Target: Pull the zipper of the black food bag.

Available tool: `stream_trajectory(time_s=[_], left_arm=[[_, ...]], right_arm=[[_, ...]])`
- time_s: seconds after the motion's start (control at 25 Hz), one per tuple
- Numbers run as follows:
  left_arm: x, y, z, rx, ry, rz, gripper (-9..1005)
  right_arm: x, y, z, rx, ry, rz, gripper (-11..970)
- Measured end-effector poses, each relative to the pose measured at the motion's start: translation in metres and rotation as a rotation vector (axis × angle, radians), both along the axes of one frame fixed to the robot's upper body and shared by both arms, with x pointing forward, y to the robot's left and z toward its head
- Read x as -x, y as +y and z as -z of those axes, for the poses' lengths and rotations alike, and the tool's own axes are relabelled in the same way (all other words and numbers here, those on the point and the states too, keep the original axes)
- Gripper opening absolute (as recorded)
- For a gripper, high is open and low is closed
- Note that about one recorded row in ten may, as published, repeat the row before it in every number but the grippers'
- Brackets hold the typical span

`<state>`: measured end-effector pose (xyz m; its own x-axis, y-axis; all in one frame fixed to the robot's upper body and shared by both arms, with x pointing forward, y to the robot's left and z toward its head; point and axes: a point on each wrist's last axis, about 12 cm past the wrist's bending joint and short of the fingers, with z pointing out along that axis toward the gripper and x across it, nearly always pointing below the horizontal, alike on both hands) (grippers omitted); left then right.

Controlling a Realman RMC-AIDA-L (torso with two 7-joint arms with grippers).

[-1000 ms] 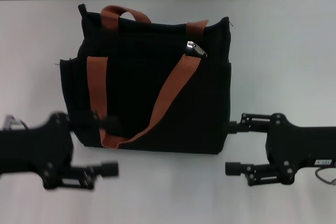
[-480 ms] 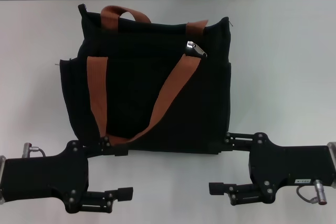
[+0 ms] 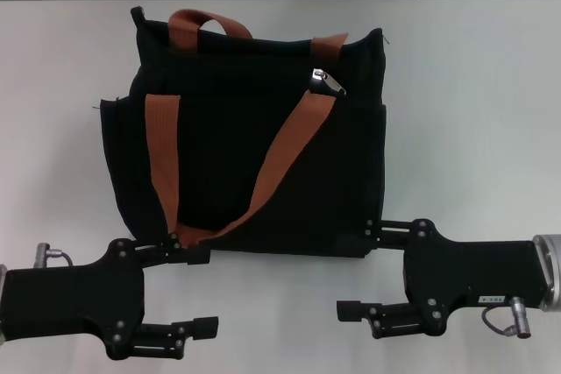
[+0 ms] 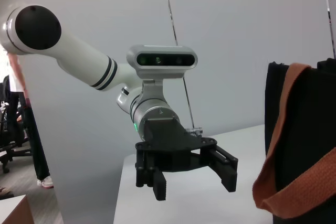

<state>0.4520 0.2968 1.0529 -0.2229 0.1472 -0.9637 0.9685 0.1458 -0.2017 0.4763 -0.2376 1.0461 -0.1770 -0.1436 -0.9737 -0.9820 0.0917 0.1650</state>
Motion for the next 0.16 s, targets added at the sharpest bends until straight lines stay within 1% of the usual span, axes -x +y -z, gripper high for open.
stream_trajectory(time_s=[0.16], left_arm=[[0.0013,0.0007,0.0008,-0.001,-0.01,-0.003,829]], right_arm=[[-0.0007,0.0,-0.0001,-0.005,0.0,0.01,768]])
